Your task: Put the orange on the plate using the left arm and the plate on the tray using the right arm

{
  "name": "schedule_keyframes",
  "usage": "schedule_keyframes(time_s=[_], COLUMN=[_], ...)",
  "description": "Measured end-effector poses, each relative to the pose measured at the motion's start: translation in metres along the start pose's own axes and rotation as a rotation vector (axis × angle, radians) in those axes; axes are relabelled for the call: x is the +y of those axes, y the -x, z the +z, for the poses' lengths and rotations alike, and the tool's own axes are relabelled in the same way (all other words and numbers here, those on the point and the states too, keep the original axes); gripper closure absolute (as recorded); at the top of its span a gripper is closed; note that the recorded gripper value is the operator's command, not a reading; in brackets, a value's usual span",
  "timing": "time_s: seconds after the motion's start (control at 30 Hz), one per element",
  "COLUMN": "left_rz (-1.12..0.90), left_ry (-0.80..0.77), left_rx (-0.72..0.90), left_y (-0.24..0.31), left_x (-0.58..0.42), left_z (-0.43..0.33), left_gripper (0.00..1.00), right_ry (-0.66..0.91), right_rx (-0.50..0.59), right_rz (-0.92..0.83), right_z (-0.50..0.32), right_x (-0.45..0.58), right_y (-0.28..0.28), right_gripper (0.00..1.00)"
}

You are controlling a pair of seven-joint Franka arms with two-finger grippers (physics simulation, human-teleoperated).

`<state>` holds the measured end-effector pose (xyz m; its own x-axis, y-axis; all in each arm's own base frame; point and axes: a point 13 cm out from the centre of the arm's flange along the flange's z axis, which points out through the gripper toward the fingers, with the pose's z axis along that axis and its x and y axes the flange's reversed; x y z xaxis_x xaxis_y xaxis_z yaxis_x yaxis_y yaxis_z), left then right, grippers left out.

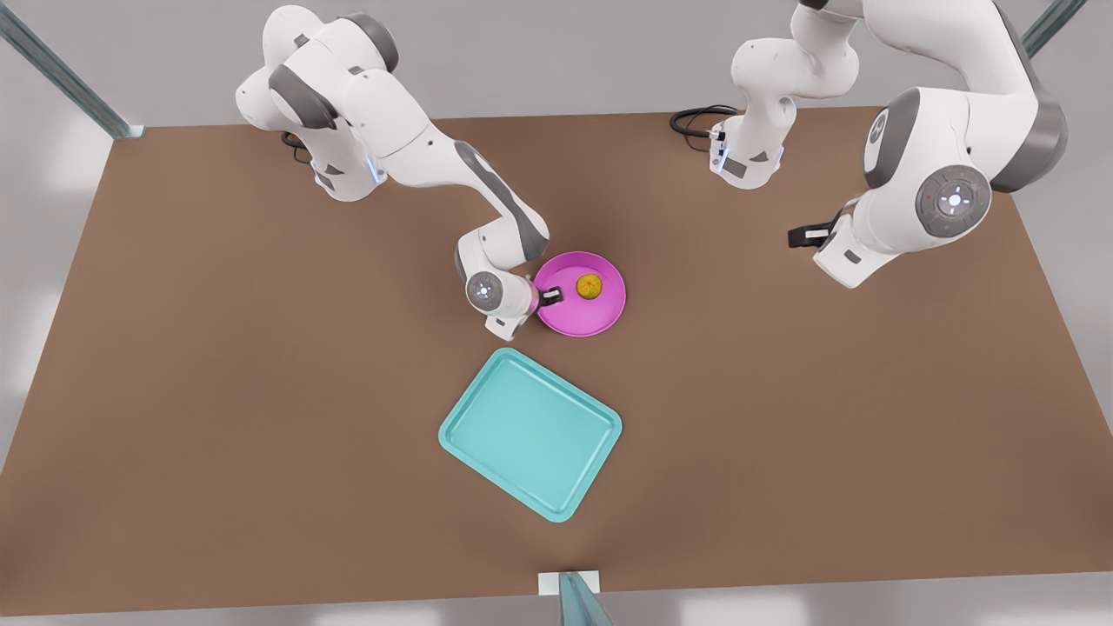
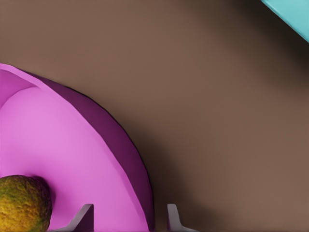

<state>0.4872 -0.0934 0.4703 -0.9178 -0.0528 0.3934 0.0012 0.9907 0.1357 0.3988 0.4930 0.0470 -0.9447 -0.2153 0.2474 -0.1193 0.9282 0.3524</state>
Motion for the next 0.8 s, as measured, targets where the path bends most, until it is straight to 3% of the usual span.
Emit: schedule_keyframes(time_s=[0.13, 0.2, 0.3, 0.63, 0.8], left_rz=[0.003, 0.004, 0.004, 0.006, 0.008], left_ry=[0.002, 0.002, 0.002, 0.003, 0.004], left_rx=[0.004, 0.007, 0.009, 0.011, 0.014], left_y=[-0.002, -0.002, -0.003, -0.002, -0.004], left_x=[0.000, 0.000, 0.000, 0.000, 0.000], left_z=[0.000, 0.000, 0.000, 0.001, 0.001], left_gripper=[0.00, 0.00, 0.00, 0.00, 0.00], right_ry=[-0.005, -0.006, -0.003, 0.044, 0.116], right_rx=[0.002, 0.002, -0.001, -0.044, -0.108], right_rz=[0.000, 0.001, -0.001, -0.016, 0.056], right_z=[0.005, 0.007, 0.008, -0.021, -0.078], right_x=[-0.002, -0.003, -0.003, 0.018, 0.000], right_y=[0.000, 0.000, 0.001, 0.012, 0.047], right_gripper=[0.52, 0.67, 0.79, 0.79, 0.79])
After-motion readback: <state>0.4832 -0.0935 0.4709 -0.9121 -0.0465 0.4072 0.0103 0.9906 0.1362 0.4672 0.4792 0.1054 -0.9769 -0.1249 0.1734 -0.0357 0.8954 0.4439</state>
